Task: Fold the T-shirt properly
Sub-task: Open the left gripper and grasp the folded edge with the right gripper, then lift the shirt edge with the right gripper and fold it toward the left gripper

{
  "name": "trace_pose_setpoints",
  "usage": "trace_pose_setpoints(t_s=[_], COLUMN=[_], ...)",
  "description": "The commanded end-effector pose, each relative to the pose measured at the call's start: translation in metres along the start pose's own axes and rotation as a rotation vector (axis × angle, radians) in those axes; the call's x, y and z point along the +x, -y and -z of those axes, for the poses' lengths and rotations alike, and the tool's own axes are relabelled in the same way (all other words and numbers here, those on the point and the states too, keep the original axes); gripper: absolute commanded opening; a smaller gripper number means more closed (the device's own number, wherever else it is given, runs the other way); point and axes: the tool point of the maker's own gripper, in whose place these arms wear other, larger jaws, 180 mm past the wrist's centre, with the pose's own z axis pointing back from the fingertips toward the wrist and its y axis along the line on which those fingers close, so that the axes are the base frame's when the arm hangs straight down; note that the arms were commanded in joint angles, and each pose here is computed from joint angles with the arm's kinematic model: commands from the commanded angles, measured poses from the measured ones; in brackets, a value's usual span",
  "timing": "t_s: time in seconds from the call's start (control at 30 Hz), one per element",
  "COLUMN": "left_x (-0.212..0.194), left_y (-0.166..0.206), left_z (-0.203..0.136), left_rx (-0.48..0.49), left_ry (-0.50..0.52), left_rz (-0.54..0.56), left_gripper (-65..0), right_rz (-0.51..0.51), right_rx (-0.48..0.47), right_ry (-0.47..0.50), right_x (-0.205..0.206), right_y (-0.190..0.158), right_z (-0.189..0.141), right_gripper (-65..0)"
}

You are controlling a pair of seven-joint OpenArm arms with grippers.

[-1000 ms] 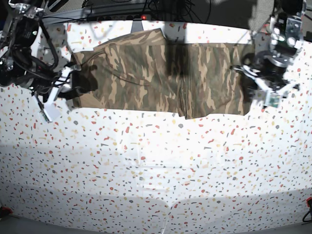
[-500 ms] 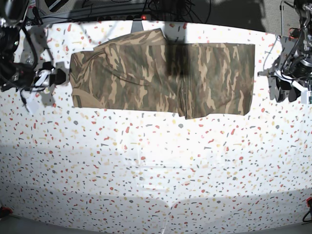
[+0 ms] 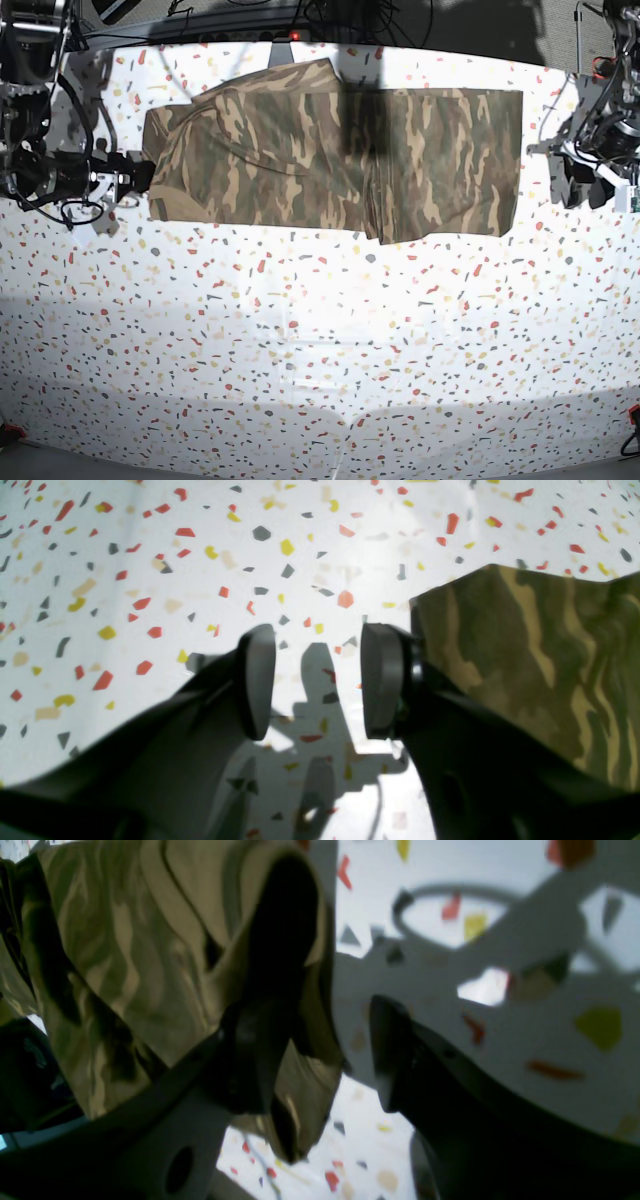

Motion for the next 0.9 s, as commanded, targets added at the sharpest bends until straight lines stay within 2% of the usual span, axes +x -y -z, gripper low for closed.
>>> trace_pose_setpoints(t_s=[0.0,0.2,0.33,0.57,0.63,0.77,0.87], left_x=[0.017,0.016,0.016,0.016,0.016,0.015,0.015], left_y=[-0.003,-0.003,-0.003,-0.003,-0.003,-0.003,-0.003], left_z=[-0.001,-0.001,-0.001,-0.001,-0.001,-0.001,-0.001], left_rx=[-0.001,-0.001,-0.001,-0.001,-0.001,-0.001,-0.001], left_ry=[0.053,0.051,0.048,0.048,0.046,0.044,0.044], left_rz=[0.013,0.013,0.012,0.013,0.013,0.013,0.013], left_gripper=[-38.6,-38.6,-38.6,-38.6,-38.6,-38.6,-38.6], right_rz=[-0.014,-0.020,-0.003,0.000,0.000,-0.001,-0.018], right_rx=[-0.018,0.076,0.153,0.168,0.168,0.163,0.146], right_ry=[-0.035,-0.066,-0.053,-0.047,-0.048,-0.043,-0.029], right_x=[-0.005,-0.012,-0.011,-0.010,-0.010,-0.008,-0.003], right_y=[0.003,-0.025,-0.043,-0.047,-0.048,-0.046,-0.042], right_z=[0.001,0.020,0.027,0.030,0.030,0.029,0.022], right_gripper=[-34.6,-34.6,-34.6,-34.8,-40.6,-64.5,-65.0])
